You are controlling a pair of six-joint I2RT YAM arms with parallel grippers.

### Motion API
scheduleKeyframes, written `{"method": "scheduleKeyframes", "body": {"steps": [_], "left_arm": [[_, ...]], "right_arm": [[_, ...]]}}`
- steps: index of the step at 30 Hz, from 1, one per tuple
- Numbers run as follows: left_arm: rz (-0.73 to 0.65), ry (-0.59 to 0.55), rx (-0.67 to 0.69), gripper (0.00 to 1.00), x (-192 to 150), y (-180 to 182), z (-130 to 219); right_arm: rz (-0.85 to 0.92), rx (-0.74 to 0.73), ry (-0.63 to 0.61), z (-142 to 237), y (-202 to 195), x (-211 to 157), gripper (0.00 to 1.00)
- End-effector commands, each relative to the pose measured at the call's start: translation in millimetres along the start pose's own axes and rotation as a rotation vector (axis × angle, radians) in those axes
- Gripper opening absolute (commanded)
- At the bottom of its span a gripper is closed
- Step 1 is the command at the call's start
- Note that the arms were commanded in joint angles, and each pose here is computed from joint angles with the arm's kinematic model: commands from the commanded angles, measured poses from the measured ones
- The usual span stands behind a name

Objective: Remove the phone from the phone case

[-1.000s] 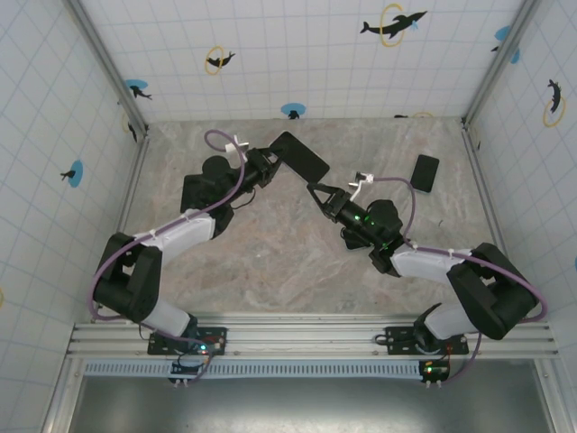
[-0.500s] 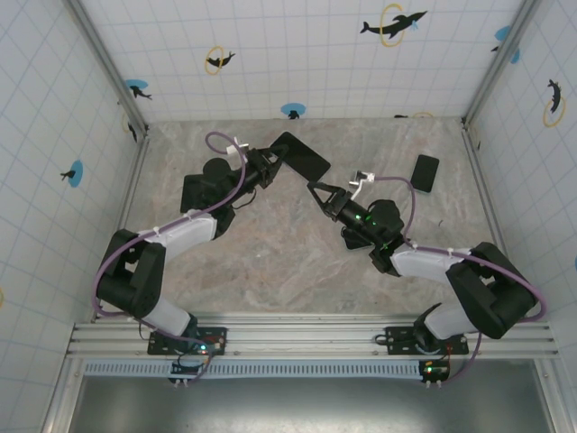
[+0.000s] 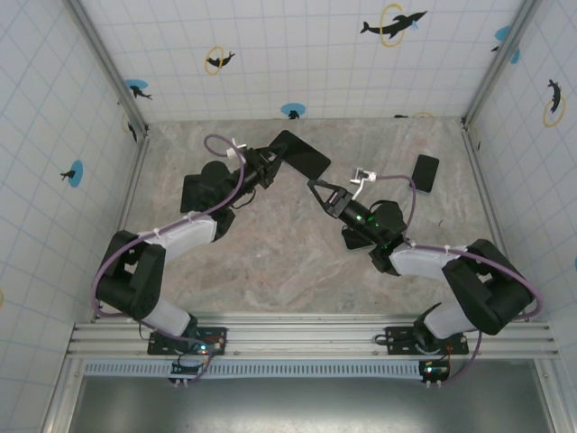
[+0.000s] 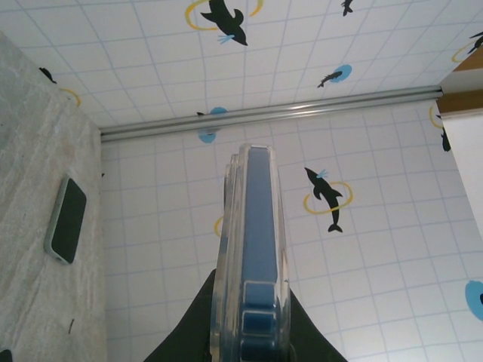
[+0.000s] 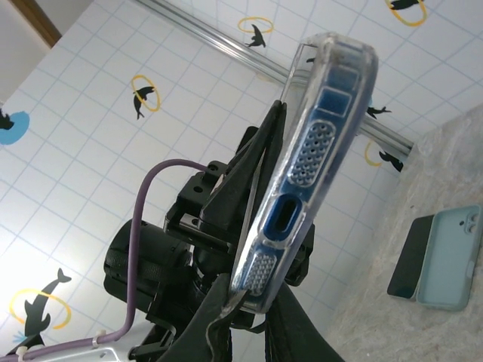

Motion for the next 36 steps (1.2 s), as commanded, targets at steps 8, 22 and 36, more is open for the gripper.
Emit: {"method": "scheduleKeyframes", "body": {"steps": [8, 22, 36], "left_arm": [[0.011, 0.194, -0.231, 0.00, -49.9, -74.0, -1.3], [0.032, 0.228, -0.260, 0.00, -56.9, -79.6, -4.6], [-0.007, 0.223, -0.204, 0.00, -57.2, -70.0, -6.9]], "right_arm": [[0.122, -0.186, 0.120, 8.5, -47.6, -31.3, 0.00], [0.200, -0.263, 0.171, 13.7, -63.9, -38.3, 0.00], [0.080, -0.184, 0.103, 20.6, -58.2, -24.8, 0.00]]}}
Point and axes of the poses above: each hand's point on the last joint's axis, 136 mm out from that joint toward the fingers, its own z axis back along the fingers, its own y axis along the line the jaws close on, x = y × z, the point moved 5 cm from there along z, back along the fingers, and after that the axes turned 14 degrees about z, right-handed, at the moved point
